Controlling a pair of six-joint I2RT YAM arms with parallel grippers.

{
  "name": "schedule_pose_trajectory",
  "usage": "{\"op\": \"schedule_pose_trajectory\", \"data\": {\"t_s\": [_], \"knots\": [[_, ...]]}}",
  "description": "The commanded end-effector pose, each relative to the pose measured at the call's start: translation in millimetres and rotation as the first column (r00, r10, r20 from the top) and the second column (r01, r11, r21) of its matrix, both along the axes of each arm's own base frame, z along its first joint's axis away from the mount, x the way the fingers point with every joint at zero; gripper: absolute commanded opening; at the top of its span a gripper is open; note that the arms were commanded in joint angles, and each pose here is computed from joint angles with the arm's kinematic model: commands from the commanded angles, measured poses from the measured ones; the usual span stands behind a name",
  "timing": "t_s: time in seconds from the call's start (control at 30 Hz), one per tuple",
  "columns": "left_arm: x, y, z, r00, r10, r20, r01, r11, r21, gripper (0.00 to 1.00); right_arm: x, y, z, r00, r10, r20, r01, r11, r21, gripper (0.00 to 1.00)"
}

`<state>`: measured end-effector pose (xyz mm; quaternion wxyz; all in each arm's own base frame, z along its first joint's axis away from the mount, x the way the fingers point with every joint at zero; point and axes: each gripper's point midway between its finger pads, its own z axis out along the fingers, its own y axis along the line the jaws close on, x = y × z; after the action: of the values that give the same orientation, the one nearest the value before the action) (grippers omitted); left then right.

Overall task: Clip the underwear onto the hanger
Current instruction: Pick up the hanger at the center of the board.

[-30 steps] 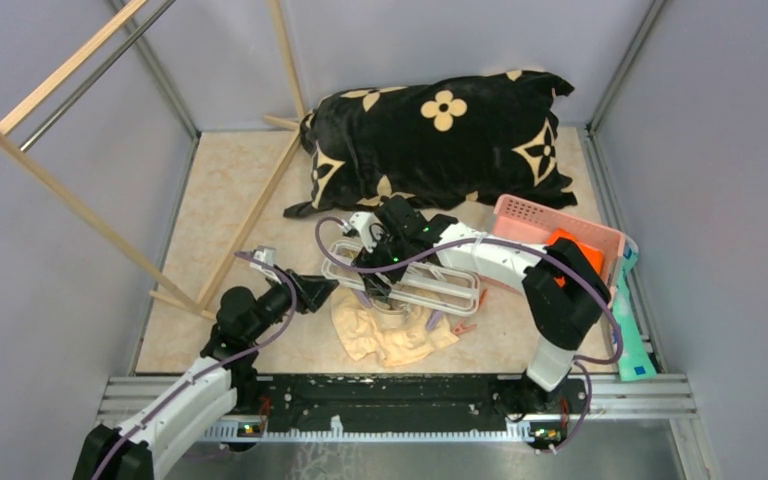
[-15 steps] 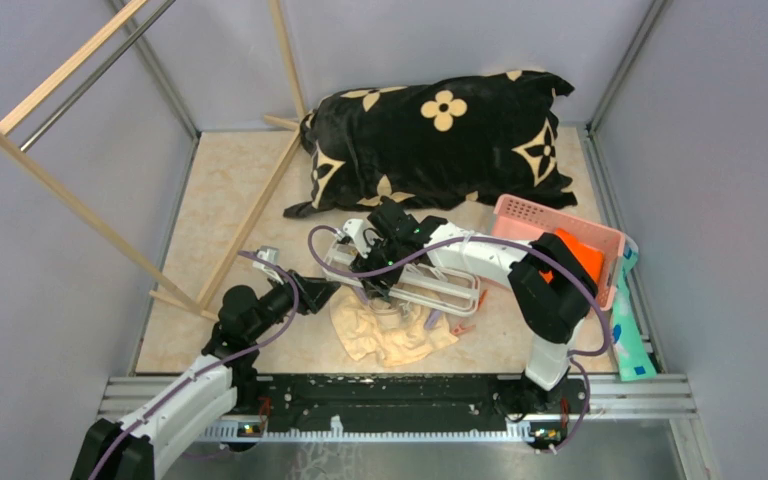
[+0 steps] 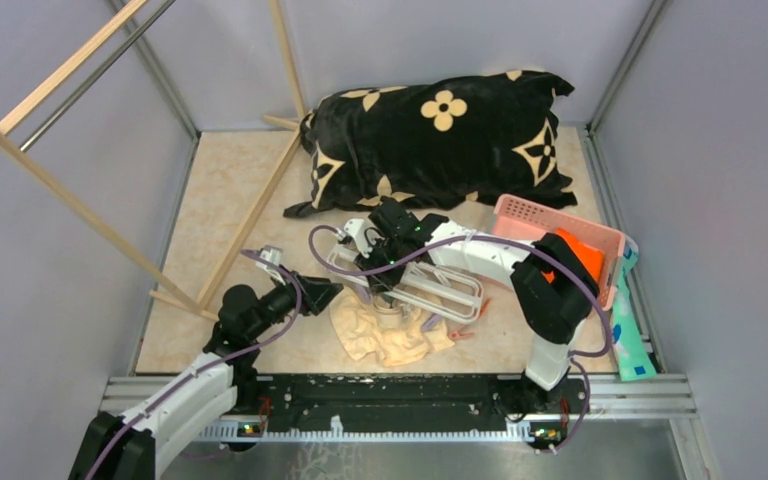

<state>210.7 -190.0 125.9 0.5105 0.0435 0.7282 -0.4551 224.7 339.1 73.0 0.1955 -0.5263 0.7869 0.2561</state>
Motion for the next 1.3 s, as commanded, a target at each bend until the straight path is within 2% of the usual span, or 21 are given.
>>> {"op": "schedule_pose_trajectory", "data": {"t_s": [0.0,0.2,0.53,0.83,1.13,1.2,1.27], "knots": [[-8.4,-6.0,3.6,0.996,-0.067,0.065,0.066,0.998,0.011,0.63,16.2,8.9,57.2,0.997,0.014,0.077,-0.023,0.993,0.119,0.0],[-12.6,-10.8,16.1,0.985,-0.11,0.134,0.11,0.994,0.008,0.62,18.1,3.8,80.7,0.996,0.042,0.077,-0.054,0.985,0.163,0.0],[-21.9,-18.9,40.7,0.951,-0.181,0.251,0.19,0.982,-0.009,0.53,-0.2,-4.9,131.0,0.987,0.092,0.129,-0.124,0.957,0.261,0.0],[-32.4,-28.9,45.8,0.922,-0.27,0.278,0.285,0.958,-0.014,0.45,-26.6,-12.6,161.3,0.972,0.168,0.165,-0.215,0.918,0.333,0.0],[-30.0,-29.0,46.2,0.92,-0.266,0.287,0.277,0.961,0.001,0.4,-41.2,-18.0,170.1,0.966,0.21,0.152,-0.252,0.902,0.35,0.0],[-30.4,-28.1,48.3,0.916,-0.262,0.303,0.273,0.962,0.004,0.4,-43.8,-18.9,171.2,0.964,0.221,0.147,-0.259,0.9,0.351,0.0],[-30.5,-26.8,50.3,0.913,-0.253,0.319,0.265,0.964,0.006,0.47,-45.5,-19.5,173.3,0.963,0.226,0.148,-0.265,0.897,0.354,0.0]]}}
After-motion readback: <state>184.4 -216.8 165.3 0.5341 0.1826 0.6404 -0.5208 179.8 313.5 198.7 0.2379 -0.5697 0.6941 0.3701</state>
